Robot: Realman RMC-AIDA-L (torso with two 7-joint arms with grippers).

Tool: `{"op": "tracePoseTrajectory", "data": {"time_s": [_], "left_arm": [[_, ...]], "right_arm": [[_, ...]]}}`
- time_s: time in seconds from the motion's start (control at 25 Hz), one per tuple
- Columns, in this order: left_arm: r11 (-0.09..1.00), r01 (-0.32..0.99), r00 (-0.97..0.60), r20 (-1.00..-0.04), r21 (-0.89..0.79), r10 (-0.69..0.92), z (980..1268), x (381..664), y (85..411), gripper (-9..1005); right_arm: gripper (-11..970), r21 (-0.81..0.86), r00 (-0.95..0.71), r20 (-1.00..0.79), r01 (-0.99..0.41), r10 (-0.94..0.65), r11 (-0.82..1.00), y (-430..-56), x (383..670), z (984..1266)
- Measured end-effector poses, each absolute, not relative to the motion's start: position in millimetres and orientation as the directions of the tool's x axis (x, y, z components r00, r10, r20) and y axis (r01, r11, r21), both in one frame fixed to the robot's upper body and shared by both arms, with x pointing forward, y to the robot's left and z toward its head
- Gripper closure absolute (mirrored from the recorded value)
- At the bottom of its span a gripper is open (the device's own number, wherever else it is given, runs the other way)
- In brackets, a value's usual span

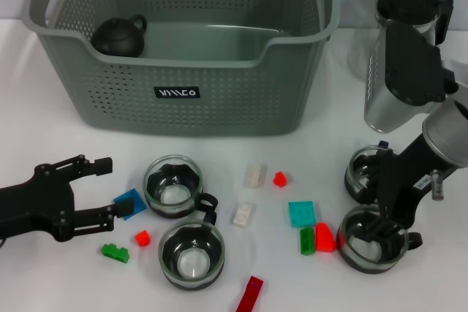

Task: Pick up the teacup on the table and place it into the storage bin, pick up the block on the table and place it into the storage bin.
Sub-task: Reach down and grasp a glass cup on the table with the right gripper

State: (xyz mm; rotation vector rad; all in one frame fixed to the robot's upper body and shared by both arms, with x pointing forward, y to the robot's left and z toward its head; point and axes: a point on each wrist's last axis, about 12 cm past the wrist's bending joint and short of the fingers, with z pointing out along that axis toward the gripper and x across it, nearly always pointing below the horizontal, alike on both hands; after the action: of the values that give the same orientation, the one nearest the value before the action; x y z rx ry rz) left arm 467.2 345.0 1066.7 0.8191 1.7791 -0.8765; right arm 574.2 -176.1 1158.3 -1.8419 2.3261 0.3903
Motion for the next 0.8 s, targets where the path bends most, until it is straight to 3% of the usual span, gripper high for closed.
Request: {"op": "tracePoseTrajectory", "data": {"time_s": [0.8], "left_arm": [[0.523, 0.828, -0.323, -0.935, -0.203, 0.149, 1065.2, 467.1, 345.3, 141]], "right_arm": [[314, 0.108, -0.264, -0.288, -0.964, -0.921, 0.243, -183.4, 576.2, 1159.7]]}}
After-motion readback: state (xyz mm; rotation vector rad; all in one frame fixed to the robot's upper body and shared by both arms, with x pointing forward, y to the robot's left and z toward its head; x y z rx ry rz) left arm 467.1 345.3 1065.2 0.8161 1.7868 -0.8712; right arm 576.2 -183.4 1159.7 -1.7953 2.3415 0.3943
